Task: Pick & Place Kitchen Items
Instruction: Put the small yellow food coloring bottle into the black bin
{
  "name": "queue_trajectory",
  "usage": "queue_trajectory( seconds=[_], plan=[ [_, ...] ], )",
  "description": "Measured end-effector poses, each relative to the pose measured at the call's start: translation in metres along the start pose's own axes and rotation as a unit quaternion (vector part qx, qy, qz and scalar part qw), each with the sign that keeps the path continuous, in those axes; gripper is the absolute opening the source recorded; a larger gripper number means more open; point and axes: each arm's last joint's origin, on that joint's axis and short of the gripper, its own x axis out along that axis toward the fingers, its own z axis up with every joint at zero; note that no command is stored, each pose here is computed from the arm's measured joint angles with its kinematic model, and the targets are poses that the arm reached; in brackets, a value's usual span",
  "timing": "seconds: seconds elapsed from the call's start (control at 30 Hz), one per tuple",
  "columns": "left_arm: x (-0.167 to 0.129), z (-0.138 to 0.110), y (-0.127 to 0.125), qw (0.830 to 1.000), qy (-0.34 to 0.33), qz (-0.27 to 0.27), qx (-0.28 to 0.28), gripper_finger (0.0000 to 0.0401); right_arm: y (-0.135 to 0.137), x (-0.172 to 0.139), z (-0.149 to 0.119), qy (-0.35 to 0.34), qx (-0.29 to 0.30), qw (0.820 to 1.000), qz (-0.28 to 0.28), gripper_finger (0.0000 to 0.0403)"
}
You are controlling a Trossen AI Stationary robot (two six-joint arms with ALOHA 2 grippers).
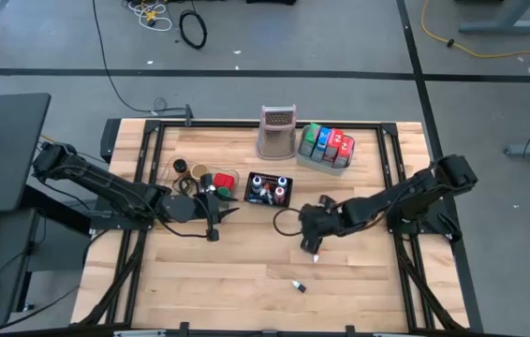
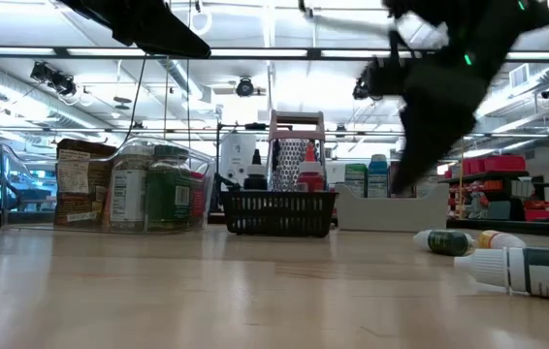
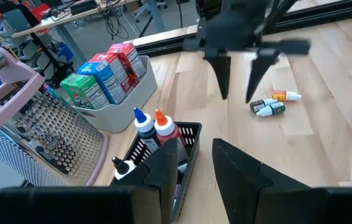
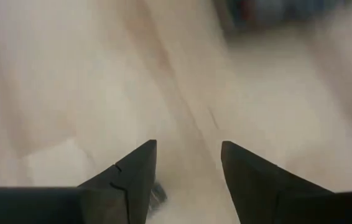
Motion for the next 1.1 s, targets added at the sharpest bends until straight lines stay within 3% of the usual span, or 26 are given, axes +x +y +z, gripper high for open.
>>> queue_trajectory(
  seconds=[0.13,0.23,0.53,0.67,0.87,1.0,1.1],
  plan=[
    [0.0,0.0,0.0,1.0,-0.002,0.0,-0.001,0.011,-0.008,0.015,-0.026,0.057,0.114,0.992,-0.006,0.019],
    [0.0,0.001,0.0,1.0,-0.003,0.0,-0.002,0.011,-0.012,0.021,-0.038,0.083,0.167,0.982,0.005,0.019],
    [0.0,0.004,0.0,1.0,-0.017,0.001,-0.001,0.011,-0.009,0.024,-0.037,0.059,0.152,0.986,0.038,0.019],
    [0.0,0.004,-0.001,0.999,-0.018,-0.013,-0.043,0.011,-0.006,0.022,-0.034,0.068,0.104,0.99,0.062,0.019],
    [0.0,0.005,-0.001,0.999,-0.023,-0.015,-0.031,0.011,-0.002,0.019,-0.027,0.057,-0.052,0.992,0.099,0.019],
    [-0.001,0.011,0.0,0.998,-0.049,-0.013,-0.033,0.011,0.001,0.013,-0.021,0.047,-0.166,0.979,0.112,0.019],
    [-0.001,0.015,0.0,0.997,-0.071,-0.011,-0.021,0.011,0.003,0.008,-0.015,0.042,-0.218,0.968,0.118,0.019]
  ],
)
